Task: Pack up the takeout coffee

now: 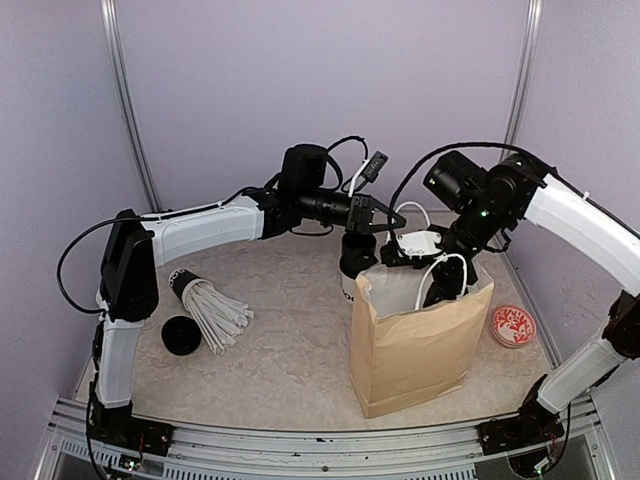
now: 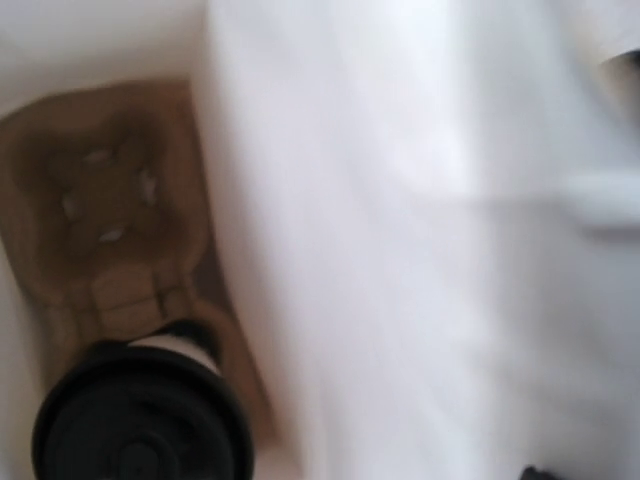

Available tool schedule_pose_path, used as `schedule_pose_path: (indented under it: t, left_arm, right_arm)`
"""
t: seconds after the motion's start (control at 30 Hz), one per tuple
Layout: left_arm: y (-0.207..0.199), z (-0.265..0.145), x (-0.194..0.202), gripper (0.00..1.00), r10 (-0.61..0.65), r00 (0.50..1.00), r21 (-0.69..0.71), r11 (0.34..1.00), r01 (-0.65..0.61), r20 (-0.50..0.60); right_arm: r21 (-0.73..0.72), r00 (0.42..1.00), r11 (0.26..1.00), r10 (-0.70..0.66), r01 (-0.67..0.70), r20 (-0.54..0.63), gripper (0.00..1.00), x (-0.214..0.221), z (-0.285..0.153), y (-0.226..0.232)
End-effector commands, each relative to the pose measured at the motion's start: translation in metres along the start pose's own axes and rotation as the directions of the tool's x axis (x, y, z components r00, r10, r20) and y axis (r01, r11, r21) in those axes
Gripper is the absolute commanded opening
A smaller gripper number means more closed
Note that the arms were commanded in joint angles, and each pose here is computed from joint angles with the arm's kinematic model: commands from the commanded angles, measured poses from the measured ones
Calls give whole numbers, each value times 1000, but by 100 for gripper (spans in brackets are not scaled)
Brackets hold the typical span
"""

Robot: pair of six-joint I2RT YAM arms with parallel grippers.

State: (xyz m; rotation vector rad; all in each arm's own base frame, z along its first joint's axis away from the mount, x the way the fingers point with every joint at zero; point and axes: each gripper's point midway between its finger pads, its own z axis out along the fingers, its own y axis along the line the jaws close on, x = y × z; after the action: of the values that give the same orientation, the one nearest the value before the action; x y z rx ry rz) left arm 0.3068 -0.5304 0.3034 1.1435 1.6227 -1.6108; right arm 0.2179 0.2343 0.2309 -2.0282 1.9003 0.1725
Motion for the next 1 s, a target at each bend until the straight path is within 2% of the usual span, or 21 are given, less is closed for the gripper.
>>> schedule_pose_path:
  t: [0.0,0.13,0.33,0.6,0.73,0.97]
  left_arm:
    - [-5,-11,-27,0,87,995,-37,996,-86,46]
    - [-4,-15,-38,0,120,991,-53,992,-116,62]
    - [-13,-17,-54,0,181,980,-55,983,-177,84]
    - [-36,-9,-43,0,221,975,-11,975,-220,32]
    - [-63,-3,-27,0,250,968,36,968,-250,-7]
    - [-120,7,3,0,282,959,103,955,-277,-37]
  right_arm:
    - [56,998,998,-20,17,57,86,-10,-30,-3]
    - [116,997,993,-39,31,71,86,-12,-47,-9]
    - [329,992,944,-74,37,101,87,-14,-100,-36]
    - [485,982,866,34,-121,183,87,16,-152,-82]
    - [551,969,804,128,-225,210,87,49,-155,-113]
    - [566,933,742,294,-360,208,87,107,-127,-147]
